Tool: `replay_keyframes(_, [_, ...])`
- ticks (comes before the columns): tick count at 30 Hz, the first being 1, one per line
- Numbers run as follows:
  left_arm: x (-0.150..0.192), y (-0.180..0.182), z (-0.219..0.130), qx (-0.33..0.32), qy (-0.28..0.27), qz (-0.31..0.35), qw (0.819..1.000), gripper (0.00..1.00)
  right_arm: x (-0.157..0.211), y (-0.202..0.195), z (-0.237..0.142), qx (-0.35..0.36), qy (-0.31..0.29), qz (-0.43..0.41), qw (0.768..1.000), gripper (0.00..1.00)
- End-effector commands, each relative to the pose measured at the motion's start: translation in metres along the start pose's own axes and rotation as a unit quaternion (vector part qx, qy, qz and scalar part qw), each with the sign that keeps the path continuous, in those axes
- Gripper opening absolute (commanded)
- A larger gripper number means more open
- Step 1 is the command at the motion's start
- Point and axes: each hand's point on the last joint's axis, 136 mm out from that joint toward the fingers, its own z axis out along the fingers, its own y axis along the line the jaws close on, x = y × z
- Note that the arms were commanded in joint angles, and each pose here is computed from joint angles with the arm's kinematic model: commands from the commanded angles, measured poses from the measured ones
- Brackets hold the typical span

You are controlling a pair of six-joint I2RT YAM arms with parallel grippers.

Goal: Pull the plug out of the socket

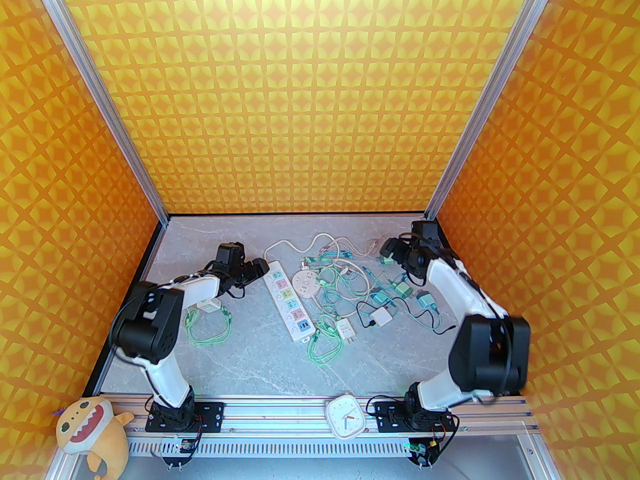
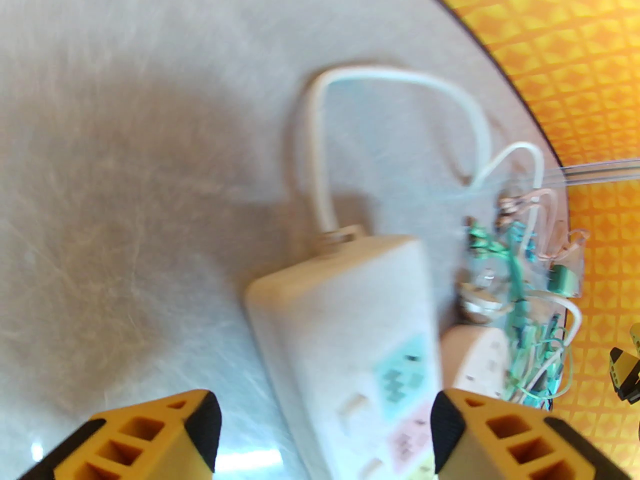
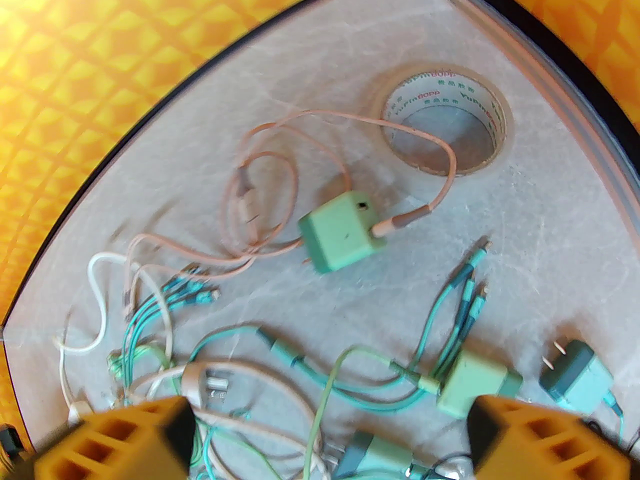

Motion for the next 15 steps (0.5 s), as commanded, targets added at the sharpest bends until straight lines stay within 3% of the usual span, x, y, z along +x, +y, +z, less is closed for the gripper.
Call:
replay_keyframes(1, [-0.022, -0.023, -0.04, 0.005, -0.054, 0.052, 0.997, 0.76, -0.014, 0.012, -0.031, -0.008, -0.081, -0.028, 0.996, 0.98])
replay_keyframes(5, [-0.043, -0.025, -0.091, -0.045, -0.122, 0.09, 0.987, 0.86, -0.007, 0.021, -0.057, -0.034, -0.133, -0.054, 0.989, 0.98])
replay_keyframes(8, [-0.049, -0.016, -0.128, -0.093, -0.164, 0.106, 0.976, 0.87, 0.003, 0.028, -0.068, -0.064, -0.16, -0.07, 0.983, 0.98])
replay_keyframes(11, [-0.044, -0.004, -0.158, -0.122, -0.198, 0.11, 0.966, 0.89, 0.013, 0.025, -0.072, -0.07, -0.184, -0.085, 0.977, 0.99])
replay_keyframes(13, [-0.039, 0.005, -0.177, -0.133, -0.226, 0.118, 0.958, 1.0, 0.019, 0.022, -0.07, -0.071, -0.211, -0.115, 0.968, 0.99])
replay_keyframes(15, [-0.03, 0.02, -0.189, -0.146, -0.252, 0.121, 0.949, 0.99, 0.025, 0.018, -0.07, -0.071, -0.238, -0.143, 0.958, 0.98])
